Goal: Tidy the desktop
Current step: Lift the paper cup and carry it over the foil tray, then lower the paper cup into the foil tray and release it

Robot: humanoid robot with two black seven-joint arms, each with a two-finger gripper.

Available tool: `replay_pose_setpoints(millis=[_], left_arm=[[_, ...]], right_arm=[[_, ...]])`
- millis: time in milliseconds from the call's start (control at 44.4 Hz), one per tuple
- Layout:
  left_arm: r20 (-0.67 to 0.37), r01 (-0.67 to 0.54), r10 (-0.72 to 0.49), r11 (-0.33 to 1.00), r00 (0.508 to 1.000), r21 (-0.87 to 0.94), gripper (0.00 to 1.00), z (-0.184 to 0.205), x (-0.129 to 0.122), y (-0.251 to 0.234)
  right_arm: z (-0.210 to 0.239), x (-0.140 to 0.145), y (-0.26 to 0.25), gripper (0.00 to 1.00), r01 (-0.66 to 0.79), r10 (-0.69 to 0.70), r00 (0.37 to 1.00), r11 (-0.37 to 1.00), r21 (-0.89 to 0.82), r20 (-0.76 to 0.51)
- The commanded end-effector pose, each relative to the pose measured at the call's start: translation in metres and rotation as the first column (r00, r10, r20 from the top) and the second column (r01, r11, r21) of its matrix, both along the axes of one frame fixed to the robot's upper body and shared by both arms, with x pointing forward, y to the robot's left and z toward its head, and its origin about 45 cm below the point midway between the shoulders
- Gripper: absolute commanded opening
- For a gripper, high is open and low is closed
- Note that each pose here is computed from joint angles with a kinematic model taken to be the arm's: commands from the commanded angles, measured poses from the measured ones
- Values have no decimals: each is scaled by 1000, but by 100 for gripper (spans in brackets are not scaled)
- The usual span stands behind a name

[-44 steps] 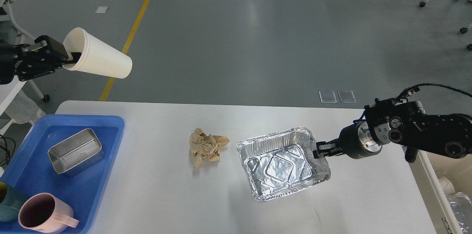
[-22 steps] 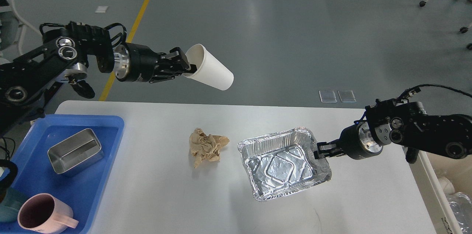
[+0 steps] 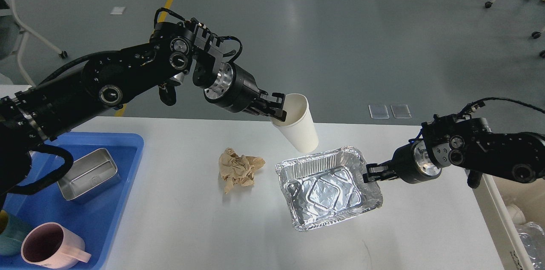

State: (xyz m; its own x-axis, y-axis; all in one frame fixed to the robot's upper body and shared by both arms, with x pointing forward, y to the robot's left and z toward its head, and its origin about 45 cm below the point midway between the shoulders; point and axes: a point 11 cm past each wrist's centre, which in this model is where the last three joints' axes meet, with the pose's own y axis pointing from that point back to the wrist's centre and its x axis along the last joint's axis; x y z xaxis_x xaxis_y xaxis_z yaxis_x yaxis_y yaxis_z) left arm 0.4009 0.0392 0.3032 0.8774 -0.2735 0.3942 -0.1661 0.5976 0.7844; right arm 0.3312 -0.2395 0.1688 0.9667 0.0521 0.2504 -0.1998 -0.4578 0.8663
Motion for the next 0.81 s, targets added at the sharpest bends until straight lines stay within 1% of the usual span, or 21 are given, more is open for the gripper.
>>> replay_pose_setpoints(millis=[0,135,203,383,495,698,788], left_arm=[[-2,37,-37,999,999,14,4,-4,-6,-27],[-6,110,-109,992,994,65,4,-21,-23,-55],[-1,131,-132,987,991,91,4,-27,-28,-60],[0,131,-132,986,991,102,4,-31,-29,-65],[1,110,-111,989,994,103,4,-35,-25,-68],[16,108,-111,988,994,113,4,-44,-28,-80],[16,114,-116,987,993,112,5,-50,-34,-90]], right_arm=[[0,0,2,0,-3,3,1000,1000,5,-1],[1,0,4,0,-8,8,1000,1000,6,-1],[2,1,6,0,-12,12,1000,1000,10,2],[4,1,7,0,-15,15,1000,1000,13,6],[7,1,9,0,-24,24,1000,1000,20,4],[11,2,13,0,-33,33,999,999,25,10],[13,2,14,0,-39,38,999,999,27,14]])
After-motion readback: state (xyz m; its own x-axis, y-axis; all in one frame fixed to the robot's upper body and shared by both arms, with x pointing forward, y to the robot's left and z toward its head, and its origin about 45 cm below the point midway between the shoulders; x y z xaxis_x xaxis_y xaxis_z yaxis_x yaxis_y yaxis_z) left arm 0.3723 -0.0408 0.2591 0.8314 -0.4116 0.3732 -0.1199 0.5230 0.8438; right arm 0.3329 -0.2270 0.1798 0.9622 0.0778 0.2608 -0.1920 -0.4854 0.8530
